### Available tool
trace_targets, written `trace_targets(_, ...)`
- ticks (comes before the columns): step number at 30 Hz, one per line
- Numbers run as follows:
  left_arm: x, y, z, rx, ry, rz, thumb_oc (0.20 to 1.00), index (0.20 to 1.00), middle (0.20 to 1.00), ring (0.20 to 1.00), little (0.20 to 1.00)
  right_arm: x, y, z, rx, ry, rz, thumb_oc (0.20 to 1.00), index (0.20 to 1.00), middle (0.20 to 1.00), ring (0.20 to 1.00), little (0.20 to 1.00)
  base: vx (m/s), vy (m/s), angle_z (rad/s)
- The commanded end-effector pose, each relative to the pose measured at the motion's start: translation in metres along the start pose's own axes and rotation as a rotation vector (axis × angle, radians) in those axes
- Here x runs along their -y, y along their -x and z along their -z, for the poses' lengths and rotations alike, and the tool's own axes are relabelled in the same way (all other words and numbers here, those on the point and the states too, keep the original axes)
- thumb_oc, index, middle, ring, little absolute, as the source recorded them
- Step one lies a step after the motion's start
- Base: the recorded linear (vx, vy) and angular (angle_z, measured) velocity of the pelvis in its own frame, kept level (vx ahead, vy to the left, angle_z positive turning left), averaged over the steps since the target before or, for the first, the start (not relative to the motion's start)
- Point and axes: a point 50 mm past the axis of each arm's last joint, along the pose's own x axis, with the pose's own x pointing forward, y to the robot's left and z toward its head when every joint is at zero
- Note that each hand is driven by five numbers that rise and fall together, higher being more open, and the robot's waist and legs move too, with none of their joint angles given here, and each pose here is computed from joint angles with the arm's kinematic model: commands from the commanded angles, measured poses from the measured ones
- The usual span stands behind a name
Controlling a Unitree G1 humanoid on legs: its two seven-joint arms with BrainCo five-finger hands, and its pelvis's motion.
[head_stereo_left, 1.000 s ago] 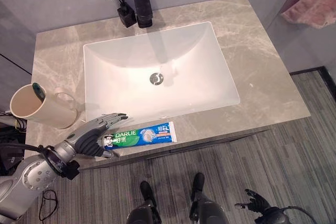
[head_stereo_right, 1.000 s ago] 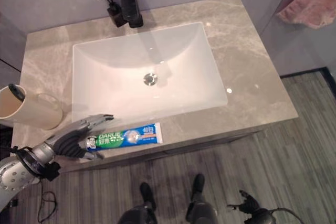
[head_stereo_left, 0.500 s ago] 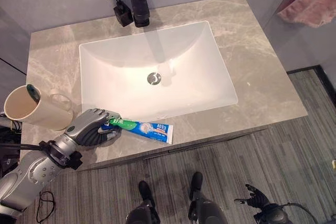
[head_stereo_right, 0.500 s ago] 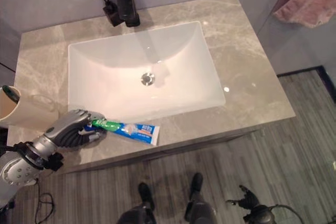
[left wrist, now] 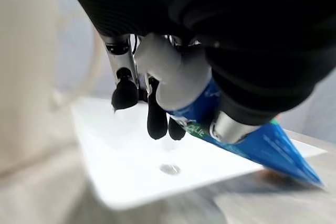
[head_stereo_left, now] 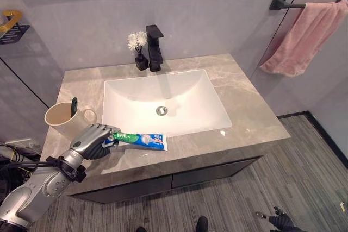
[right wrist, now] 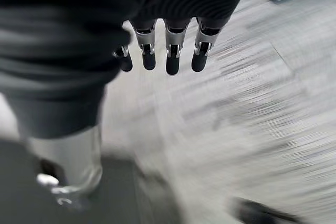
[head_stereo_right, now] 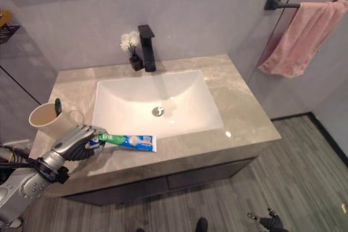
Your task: Put brush and paste in cup on sink, flatten towel.
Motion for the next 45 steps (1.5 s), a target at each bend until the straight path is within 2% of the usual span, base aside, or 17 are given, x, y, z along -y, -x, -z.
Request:
trace_targets(1, -0.048, -0.015, 0.001, 0.008, -0.069, -0.331, 0.2, 0.2, 0.2, 0.2, 0.2, 0.011, -0.004, -0.051, 0.217, -0.073, 0.079, 1.0, 1.0, 1.0, 1.0, 1.0, 0.0, 0.0, 0.0)
trace_targets(3, -0.062, -0.016, 0.002, 0.0, -0.115, -0.426, 0.2, 0.2, 0.2, 0.2, 0.2, 0.031, 0.003, -0.083, 0.375, -0.14, 0.188, 1.0, 1.0, 1.0, 1.0, 1.0, 0.01, 0.003, -0.02)
trace_targets(8, -0.082, -0.022, -0.001, 0.008, -0.17, -0.571, 0.2, 0.2, 0.2, 0.2, 0.2, 0.055, 0.027, -0.137, 0.657, -0.144, 0.345, 1.0, 1.0, 1.0, 1.0, 1.0, 0.0, 0.005, -0.02)
trace_targets(10, -0.086, -0.023, -0.002, 0.008, -0.178, -0.606, 0.2, 0.2, 0.2, 0.2, 0.2, 0.057, 0.035, -0.149, 0.723, -0.164, 0.376, 1.0, 1.0, 1.0, 1.0, 1.0, 0.0, 0.0, 0.0)
trace_targets(13, -0.103, -0.031, -0.007, 0.023, -0.199, -0.735, 0.2, 0.2, 0.2, 0.2, 0.2, 0.054, 0.071, -0.201, 1.009, -0.233, 0.419, 1.0, 1.0, 1.0, 1.0, 1.0, -0.01, 0.004, -0.04)
trace_targets(16, -0.119, -0.033, -0.01, 0.037, -0.266, -0.805, 0.2, 0.2, 0.2, 0.2, 0.2, 0.053, 0.109, -0.243, 1.283, 0.172, 0.557, 1.0, 1.0, 1.0, 1.0, 1.0, -0.02, -0.002, -0.1)
trace_targets(18, -0.133, -0.038, -0.017, 0.072, -0.286, -0.869, 0.2, 0.2, 0.2, 0.2, 0.2, 0.042, 0.141, -0.275, 1.486, 0.282, 0.552, 1.0, 1.0, 1.0, 1.0, 1.0, 0.0, -0.006, -0.02)
trace_targets(19, -0.139, -0.041, -0.021, 0.088, -0.288, -0.903, 0.2, 0.2, 0.2, 0.2, 0.2, 0.035, 0.155, -0.288, 1.565, 0.262, 0.524, 1.0, 1.0, 1.0, 1.0, 1.0, 0.0, 0.0, 0.0)
trace_targets(21, -0.153, -0.048, -0.026, 0.11, -0.3, -0.969, 0.2, 0.2, 0.2, 0.2, 0.2, 0.014, 0.184, -0.311, 1.732, 0.256, 0.417, 1.0, 1.0, 1.0, 1.0, 1.0, 0.0, 0.0, 0.0)
trace_targets(23, -0.16, -0.053, -0.029, 0.124, -0.303, -0.996, 0.2, 0.2, 0.2, 0.2, 0.2, 0.004, 0.192, -0.321, 1.777, 0.243, 0.358, 1.0, 1.0, 1.0, 1.0, 1.0, -0.02, 0.002, 0.01)
trace_targets(24, -0.172, -0.063, -0.036, 0.139, -0.285, -1.059, 0.2, 0.2, 0.2, 0.2, 0.2, -0.023, 0.212, -0.335, 1.859, 0.131, 0.151, 1.0, 1.0, 1.0, 1.0, 1.0, 0.0, 0.0, 0.0)
trace_targets(26, -0.178, -0.068, -0.039, 0.152, -0.279, -1.081, 0.2, 0.2, 0.2, 0.2, 0.2, -0.034, 0.217, -0.342, 1.864, 0.069, 0.075, 1.0, 1.0, 1.0, 1.0, 1.0, -0.02, 0.003, 0.01)
trace_targets(27, -0.191, -0.076, -0.045, 0.162, -0.26, -1.151, 0.2, 0.2, 0.2, 0.2, 0.2, -0.063, 0.232, -0.35, 1.858, -0.131, -0.167, 1.0, 1.0, 1.0, 1.0, 1.0, 0.0, 0.0, 0.0)
trace_targets(30, -0.207, -0.082, -0.054, 0.179, -0.228, -1.256, 0.2, 0.2, 0.2, 0.2, 0.2, -0.102, 0.247, -0.357, 1.733, -0.446, -0.539, 1.0, 1.0, 1.0, 1.0, 1.0, 0.0, 0.0, 0.0)
trace_targets(36, -0.233, -0.081, -0.075, 0.262, -0.213, -1.408, 0.2, 0.2, 0.2, 0.2, 0.2, -0.156, 0.294, -0.363, 1.598, -0.684, -1.055, 1.0, 1.0, 1.0, 1.0, 1.0, 0.0, 0.002, 0.01)
trace_targets(42, -0.24, -0.082, -0.09, 0.314, -0.195, -1.472, 0.2, 0.2, 0.2, 0.2, 0.2, -0.185, 0.317, -0.355, 1.266, -1.033, -1.533, 1.0, 1.0, 1.0, 1.0, 1.0, 0.01, 0.008, 0.12)
trace_targets(45, -0.241, -0.085, -0.096, 0.346, -0.197, -1.475, 0.2, 0.2, 0.2, 0.2, 0.2, -0.185, 0.327, -0.36, 1.26, -1.099, -1.606, 1.0, 1.0, 1.0, 1.0, 1.0, 0.02, 0.004, 0.14)
